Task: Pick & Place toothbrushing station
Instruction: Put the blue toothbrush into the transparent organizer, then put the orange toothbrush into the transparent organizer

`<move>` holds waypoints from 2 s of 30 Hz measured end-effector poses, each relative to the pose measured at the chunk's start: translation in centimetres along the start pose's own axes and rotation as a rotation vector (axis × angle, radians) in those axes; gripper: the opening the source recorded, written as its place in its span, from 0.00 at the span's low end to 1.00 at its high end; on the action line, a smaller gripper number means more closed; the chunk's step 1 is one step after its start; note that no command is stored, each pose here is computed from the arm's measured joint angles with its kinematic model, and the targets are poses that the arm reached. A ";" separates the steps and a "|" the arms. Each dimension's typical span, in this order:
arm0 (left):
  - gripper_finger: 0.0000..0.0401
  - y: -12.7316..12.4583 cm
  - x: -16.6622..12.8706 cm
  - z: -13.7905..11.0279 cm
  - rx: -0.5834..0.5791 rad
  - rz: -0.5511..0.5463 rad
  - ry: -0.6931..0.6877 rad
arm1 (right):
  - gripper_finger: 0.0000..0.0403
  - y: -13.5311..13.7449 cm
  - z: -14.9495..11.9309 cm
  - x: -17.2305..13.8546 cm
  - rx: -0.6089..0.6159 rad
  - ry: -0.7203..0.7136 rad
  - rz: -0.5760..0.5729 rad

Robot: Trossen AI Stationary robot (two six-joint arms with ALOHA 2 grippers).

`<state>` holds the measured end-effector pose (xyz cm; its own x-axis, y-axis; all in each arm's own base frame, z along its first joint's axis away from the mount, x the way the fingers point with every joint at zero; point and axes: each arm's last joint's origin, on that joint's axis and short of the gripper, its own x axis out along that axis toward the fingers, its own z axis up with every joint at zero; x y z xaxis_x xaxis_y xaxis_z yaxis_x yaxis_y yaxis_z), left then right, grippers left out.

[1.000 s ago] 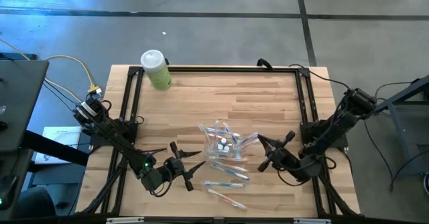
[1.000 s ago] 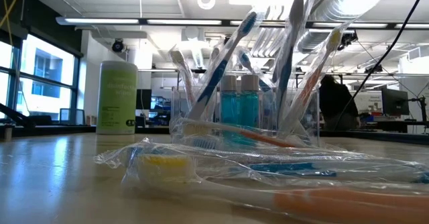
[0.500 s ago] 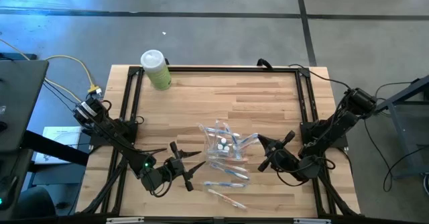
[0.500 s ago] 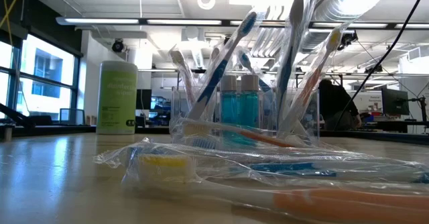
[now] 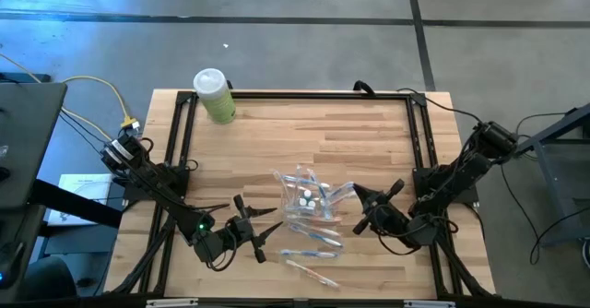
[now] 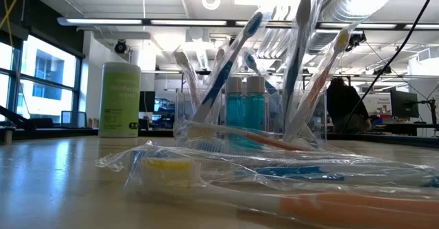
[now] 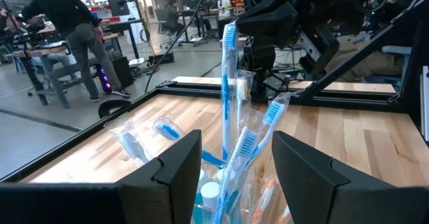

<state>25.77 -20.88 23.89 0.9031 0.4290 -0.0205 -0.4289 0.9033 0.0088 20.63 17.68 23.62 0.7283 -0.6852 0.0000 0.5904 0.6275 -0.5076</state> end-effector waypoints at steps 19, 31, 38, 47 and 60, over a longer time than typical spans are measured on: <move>0.44 0.0 0.0 0.0 -0.001 0.000 0.000 | 0.00 1.4 -1.9 0.5 0.069 -0.036 0.193; 0.44 0.0 0.0 0.0 0.002 0.000 0.000 | 0.04 2.1 -4.2 3.7 0.131 0.117 0.462; 0.44 -0.1 0.0 -0.1 0.001 -0.042 0.008 | 0.26 2.0 -4.1 3.6 0.133 0.114 0.483; 0.44 -0.2 0.0 -0.3 0.017 -0.070 0.018 | 0.54 1.4 -2.9 1.4 0.069 0.030 0.605; 0.44 -0.3 0.0 -0.3 0.002 -0.104 0.023 | 0.51 2.3 -5.7 -0.7 0.207 0.449 1.092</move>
<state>25.90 -21.11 23.55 0.9419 0.3330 -0.0440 -0.3330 0.9429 0.0070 19.54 17.50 17.52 0.7175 0.2040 -0.6660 -0.1892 0.9773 0.0954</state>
